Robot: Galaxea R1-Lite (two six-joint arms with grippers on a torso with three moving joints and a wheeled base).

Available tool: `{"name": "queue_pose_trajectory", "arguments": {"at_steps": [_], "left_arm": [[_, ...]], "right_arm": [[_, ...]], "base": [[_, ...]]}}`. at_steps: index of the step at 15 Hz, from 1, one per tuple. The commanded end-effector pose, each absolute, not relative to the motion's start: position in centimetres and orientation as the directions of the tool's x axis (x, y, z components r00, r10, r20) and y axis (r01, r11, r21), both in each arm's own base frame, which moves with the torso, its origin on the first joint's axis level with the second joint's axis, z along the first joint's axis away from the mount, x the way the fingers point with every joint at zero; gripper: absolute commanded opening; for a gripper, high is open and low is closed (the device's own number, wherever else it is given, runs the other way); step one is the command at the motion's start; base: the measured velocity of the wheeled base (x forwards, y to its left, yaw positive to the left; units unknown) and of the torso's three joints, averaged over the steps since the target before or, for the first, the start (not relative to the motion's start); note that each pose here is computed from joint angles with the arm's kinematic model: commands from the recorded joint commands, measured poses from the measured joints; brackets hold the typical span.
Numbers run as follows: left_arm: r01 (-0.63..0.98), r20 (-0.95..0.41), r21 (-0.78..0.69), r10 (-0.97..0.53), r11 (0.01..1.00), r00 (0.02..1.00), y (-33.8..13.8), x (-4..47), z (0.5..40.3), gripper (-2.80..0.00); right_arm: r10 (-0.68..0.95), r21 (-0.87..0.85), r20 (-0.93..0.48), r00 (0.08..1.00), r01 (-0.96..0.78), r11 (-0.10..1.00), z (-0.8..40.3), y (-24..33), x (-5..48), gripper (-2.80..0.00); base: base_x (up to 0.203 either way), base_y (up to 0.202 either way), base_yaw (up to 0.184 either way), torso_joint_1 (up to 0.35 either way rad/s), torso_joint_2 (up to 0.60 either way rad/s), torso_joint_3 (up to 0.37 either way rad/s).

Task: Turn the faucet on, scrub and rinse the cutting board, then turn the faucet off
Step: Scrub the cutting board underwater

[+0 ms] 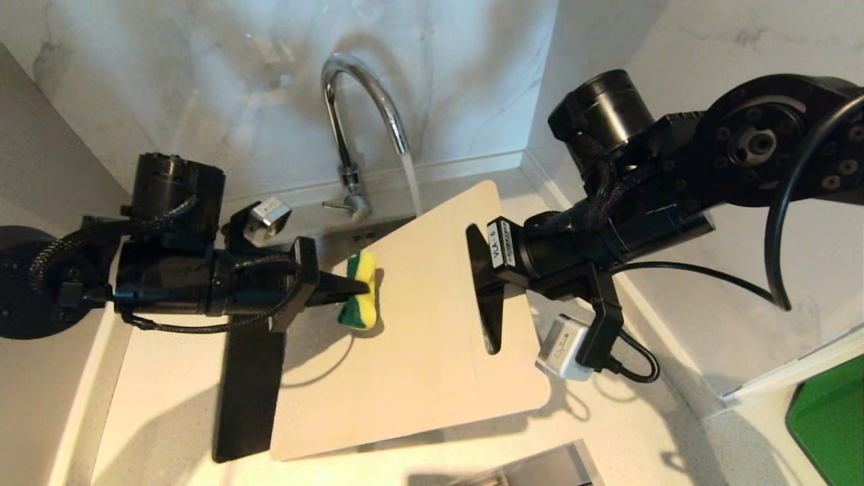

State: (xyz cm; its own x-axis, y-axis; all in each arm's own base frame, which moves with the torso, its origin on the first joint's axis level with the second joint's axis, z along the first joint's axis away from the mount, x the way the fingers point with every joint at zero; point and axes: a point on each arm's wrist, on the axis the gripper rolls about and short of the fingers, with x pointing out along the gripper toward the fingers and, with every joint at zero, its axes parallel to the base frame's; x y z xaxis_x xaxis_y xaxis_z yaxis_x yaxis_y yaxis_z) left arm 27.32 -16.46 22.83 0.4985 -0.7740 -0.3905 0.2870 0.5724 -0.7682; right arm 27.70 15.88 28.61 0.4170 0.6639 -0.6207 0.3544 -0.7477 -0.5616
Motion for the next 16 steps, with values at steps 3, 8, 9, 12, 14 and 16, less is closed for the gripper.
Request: {"name": "queue_pose_trajectory", "arguments": {"at_steps": [3,8,9,12,14,16], "left_arm": [[0.244,-0.412,-0.765,-0.744,0.596,0.527,-17.2,29.0,21.0,-2.80],[0.195,-0.444,-0.758,-0.712,0.622,0.544,-16.2,30.4,19.7,-2.80],[0.183,-0.452,-0.758,-0.706,0.626,0.545,-16.0,30.7,19.3,-2.80],[0.157,-0.466,-0.756,-0.691,0.635,0.552,-15.3,31.5,18.6,-2.80],[0.154,-0.477,-0.750,-0.688,0.643,0.547,-14.8,31.8,18.1,-2.80],[0.140,-0.503,-0.744,-0.685,0.653,0.527,-14.4,31.9,17.0,-2.80]], "right_arm": [[0.670,-0.551,-0.613,0.420,0.380,-0.743,29.3,15.7,26.5,-2.80],[0.673,-0.558,-0.603,0.428,0.378,-0.739,29.8,15.1,25.5,-2.80],[0.675,-0.558,-0.600,0.430,0.380,-0.738,29.9,15.1,25.4,-2.80],[0.677,-0.559,-0.595,0.433,0.383,-0.735,30.2,14.8,25.0,-2.80],[0.677,-0.559,-0.597,0.431,0.382,-0.736,30.1,14.8,24.9,-2.80],[0.680,-0.559,-0.587,0.438,0.388,-0.733,30.5,14.6,24.6,-2.80]], "base": [[0.000,0.000,0.000,0.000,0.00,0.000],[0.000,0.000,0.000,0.000,0.00,0.000],[0.000,0.000,0.000,0.000,0.00,0.000],[0.000,0.000,0.000,0.000,0.00,0.000],[0.000,0.000,0.000,0.000,0.00,0.000],[0.000,0.000,0.000,0.000,0.00,0.000]]}}
